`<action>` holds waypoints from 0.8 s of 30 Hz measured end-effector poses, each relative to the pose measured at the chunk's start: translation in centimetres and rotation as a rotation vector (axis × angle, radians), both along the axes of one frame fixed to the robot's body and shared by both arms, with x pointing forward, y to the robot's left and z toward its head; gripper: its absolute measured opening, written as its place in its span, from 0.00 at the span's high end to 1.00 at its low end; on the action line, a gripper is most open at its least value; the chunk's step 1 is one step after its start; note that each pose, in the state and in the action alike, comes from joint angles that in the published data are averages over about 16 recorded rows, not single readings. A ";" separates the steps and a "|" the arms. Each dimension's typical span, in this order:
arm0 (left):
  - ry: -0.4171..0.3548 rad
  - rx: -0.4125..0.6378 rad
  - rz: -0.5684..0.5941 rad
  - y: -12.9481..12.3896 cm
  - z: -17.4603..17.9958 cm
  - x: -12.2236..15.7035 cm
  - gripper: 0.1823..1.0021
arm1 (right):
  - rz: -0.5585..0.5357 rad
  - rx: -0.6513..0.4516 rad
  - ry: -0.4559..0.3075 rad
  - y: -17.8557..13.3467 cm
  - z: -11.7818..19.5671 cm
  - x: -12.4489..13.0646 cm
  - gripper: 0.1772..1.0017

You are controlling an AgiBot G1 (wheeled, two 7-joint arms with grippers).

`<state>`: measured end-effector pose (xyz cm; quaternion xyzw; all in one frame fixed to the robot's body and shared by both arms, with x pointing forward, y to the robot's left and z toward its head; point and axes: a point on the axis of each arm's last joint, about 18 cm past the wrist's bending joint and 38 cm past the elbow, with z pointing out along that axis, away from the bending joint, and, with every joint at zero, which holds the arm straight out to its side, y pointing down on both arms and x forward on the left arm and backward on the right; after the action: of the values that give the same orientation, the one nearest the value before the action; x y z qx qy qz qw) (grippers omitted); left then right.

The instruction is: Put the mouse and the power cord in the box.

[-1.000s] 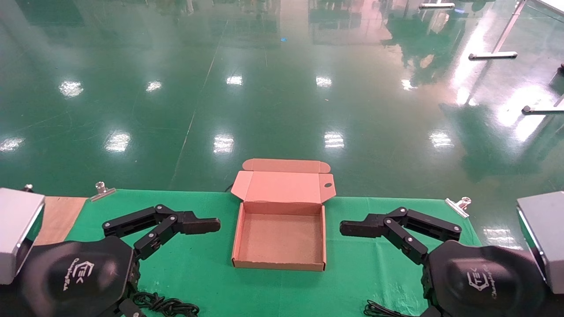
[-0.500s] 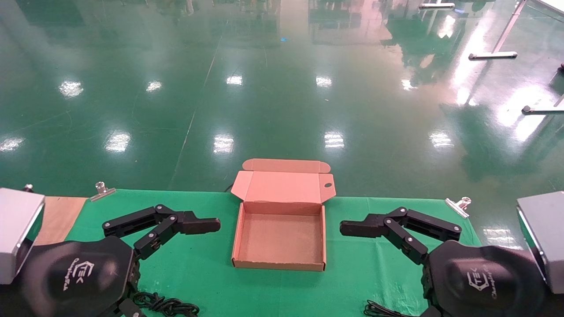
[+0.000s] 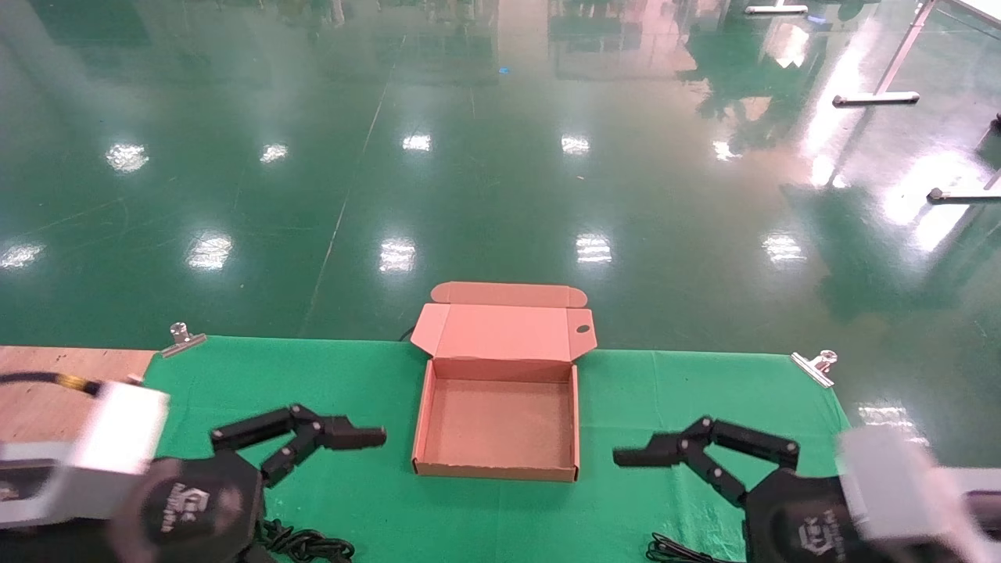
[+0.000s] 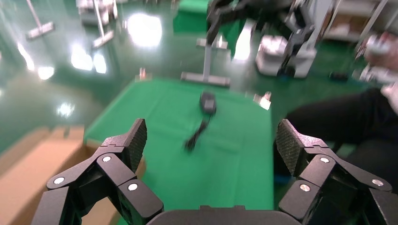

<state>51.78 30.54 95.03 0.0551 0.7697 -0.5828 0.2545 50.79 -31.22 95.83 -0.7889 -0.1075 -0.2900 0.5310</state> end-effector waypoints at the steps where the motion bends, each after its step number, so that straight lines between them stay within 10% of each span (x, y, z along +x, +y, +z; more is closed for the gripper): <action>1: 0.005 0.030 0.017 0.0 -0.5 0.6 0.00 | -0.017 -0.041 -0.011 -0.2 -0.4 0.5 0.00; 24: 0.006 0.799 0.362 2.2 -7.4 12.4 0.00 | -0.279 -0.899 -0.194 -3.4 -8.2 11.1 0.00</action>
<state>64.14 32.70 87.60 0.0117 0.9326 -0.1856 0.3093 61.86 -34.60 87.61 -0.9165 -0.1645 -0.3555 0.0809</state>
